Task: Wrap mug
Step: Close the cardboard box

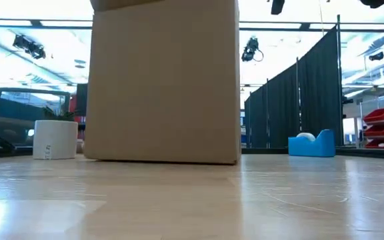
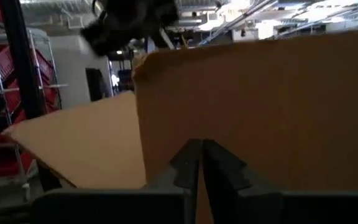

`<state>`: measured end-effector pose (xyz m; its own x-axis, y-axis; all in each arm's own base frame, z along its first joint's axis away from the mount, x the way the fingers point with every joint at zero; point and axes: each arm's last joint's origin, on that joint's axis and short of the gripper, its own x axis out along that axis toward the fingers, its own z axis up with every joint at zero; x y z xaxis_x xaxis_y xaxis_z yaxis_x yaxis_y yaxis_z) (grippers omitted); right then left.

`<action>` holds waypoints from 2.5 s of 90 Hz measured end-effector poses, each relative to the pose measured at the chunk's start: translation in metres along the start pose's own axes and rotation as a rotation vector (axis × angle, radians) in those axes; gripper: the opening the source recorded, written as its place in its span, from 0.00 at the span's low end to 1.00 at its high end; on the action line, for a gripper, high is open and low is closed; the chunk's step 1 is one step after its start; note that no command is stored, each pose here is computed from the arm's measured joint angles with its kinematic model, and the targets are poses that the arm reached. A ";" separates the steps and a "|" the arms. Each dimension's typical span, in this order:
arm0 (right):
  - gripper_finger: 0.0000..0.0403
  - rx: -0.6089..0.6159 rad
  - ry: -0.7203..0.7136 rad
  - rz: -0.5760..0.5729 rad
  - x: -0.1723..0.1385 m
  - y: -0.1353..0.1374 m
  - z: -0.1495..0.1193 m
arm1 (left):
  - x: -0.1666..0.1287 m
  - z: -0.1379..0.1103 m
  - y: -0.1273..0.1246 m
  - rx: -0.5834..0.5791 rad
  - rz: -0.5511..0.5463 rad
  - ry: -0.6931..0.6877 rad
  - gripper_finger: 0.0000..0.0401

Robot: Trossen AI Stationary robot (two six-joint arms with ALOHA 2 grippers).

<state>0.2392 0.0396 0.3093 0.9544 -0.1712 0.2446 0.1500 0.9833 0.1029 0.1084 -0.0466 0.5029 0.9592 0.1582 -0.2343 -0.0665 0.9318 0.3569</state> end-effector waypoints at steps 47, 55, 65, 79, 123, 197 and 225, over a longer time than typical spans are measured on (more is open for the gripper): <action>0.00 0.005 -0.030 -0.029 0.002 -0.006 0.003 | 0.027 -0.045 0.002 0.030 0.452 0.073 0.32; 0.00 0.010 -0.044 -0.029 0.002 -0.006 0.004 | 0.046 -0.048 -0.002 0.073 0.532 0.074 0.32; 0.00 0.012 -0.048 -0.029 0.002 -0.006 0.005 | 0.067 -0.051 -0.001 0.121 0.641 0.075 0.32; 0.00 0.013 -0.051 -0.029 0.002 -0.006 0.005 | 0.098 -0.063 0.003 0.195 0.735 0.093 0.32; 0.00 0.017 -0.050 -0.011 0.001 -0.003 0.005 | 0.208 -0.132 -0.014 0.376 0.571 0.311 0.32; 0.00 0.023 0.432 -0.144 0.108 -0.066 -0.005 | 0.159 -0.035 0.008 0.504 0.759 0.253 0.32; 0.00 -0.002 0.436 -0.139 0.108 -0.068 -0.005 | 0.076 -0.032 -0.027 0.119 0.245 0.004 0.32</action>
<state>0.3338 -0.0451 0.3242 0.9446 -0.2604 -0.1997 0.2847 0.9530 0.1040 0.1747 -0.0489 0.4466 0.9173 0.3758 -0.1316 -0.2634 0.8206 0.5072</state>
